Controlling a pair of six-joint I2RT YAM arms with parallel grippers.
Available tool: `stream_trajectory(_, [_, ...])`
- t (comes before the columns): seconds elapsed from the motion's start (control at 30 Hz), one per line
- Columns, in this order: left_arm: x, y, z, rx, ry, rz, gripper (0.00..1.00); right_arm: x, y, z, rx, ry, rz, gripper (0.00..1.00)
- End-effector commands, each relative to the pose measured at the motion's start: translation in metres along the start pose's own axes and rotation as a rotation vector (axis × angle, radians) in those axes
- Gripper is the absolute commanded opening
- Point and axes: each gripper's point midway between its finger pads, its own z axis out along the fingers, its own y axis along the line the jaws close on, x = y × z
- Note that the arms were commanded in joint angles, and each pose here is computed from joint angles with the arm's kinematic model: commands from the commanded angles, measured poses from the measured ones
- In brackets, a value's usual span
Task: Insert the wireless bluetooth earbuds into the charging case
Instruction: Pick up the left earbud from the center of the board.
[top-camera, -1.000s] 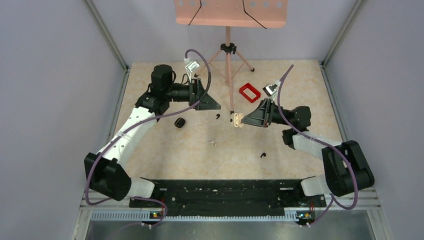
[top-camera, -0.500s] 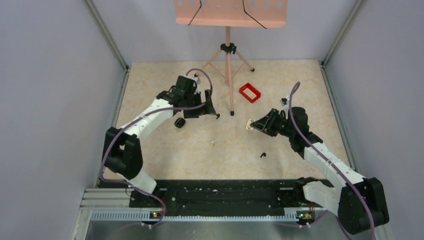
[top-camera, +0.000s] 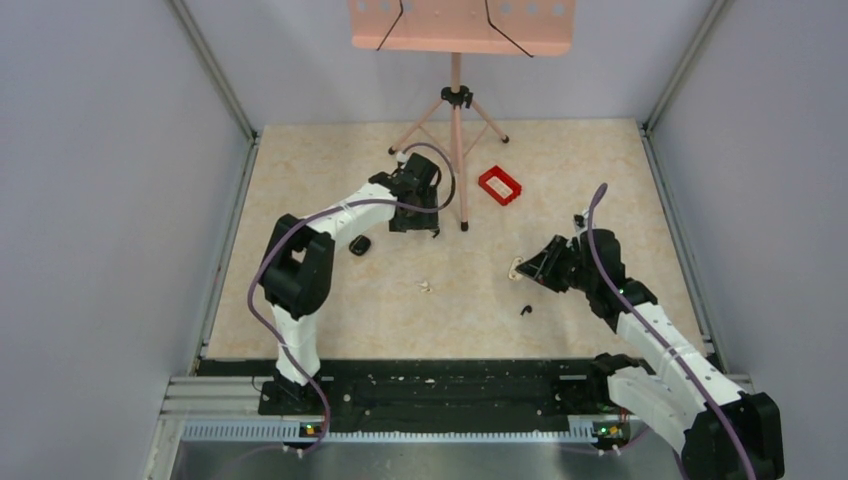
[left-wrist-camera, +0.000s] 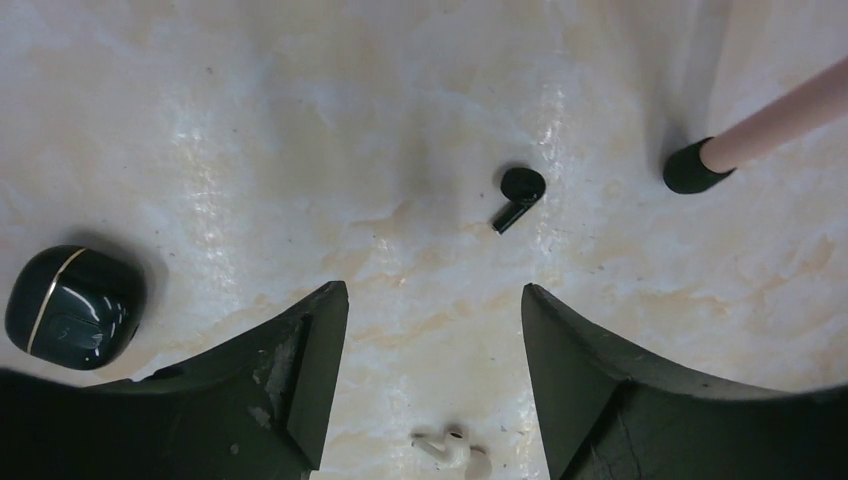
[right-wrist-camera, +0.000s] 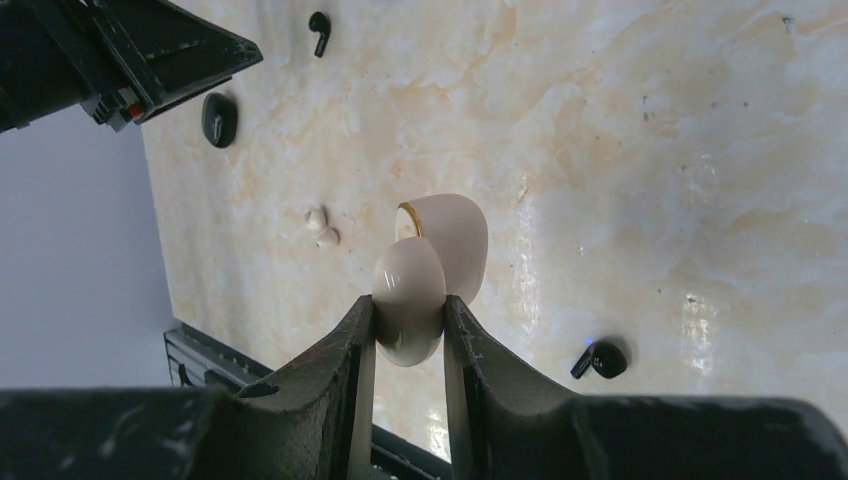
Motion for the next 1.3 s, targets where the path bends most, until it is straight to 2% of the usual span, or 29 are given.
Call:
stream_trajectory(0.0, [-0.018, 0.000, 0.008, -0.056, -0.061, -0.022, 0.69, -0.008, 0.004, -0.005, 0.006, -0.018, -0.027, 0.00])
stream_trajectory(0.27, [-0.016, -0.027, 0.031, -0.042, -0.029, 0.068, 0.64, -0.012, 0.008, -0.008, 0.004, -0.026, -0.042, 0.00])
stream_trajectory(0.47, [-0.010, -0.034, 0.048, -0.031, 0.005, 0.086, 0.50, -0.011, 0.007, -0.008, 0.001, -0.021, -0.043, 0.00])
stream_trajectory(0.57, [-0.006, -0.039, 0.053, -0.025, 0.049, 0.108, 0.49, -0.010, 0.008, -0.008, -0.003, -0.018, -0.047, 0.00])
stream_trajectory(0.87, [-0.003, -0.030, 0.061, -0.084, 0.054, 0.101, 0.47, -0.011, 0.010, -0.009, -0.010, -0.022, -0.044, 0.00])
stream_trajectory(0.93, [0.000, -0.028, 0.055, -0.093, 0.065, 0.097, 0.52, -0.011, 0.010, -0.009, -0.012, -0.021, -0.046, 0.00])
stream_trajectory(1.03, [0.010, -0.021, 0.036, -0.106, 0.046, 0.113, 0.64, -0.011, 0.012, -0.010, -0.017, -0.020, -0.045, 0.00])
stream_trajectory(1.13, [0.013, -0.020, 0.004, -0.058, 0.008, 0.092, 0.74, -0.011, 0.012, -0.009, -0.023, -0.022, -0.042, 0.00])
stream_trajectory(1.27, [0.041, -0.013, -0.021, -0.008, 0.052, 0.060, 0.76, -0.009, 0.013, -0.006, -0.032, -0.009, -0.035, 0.00])
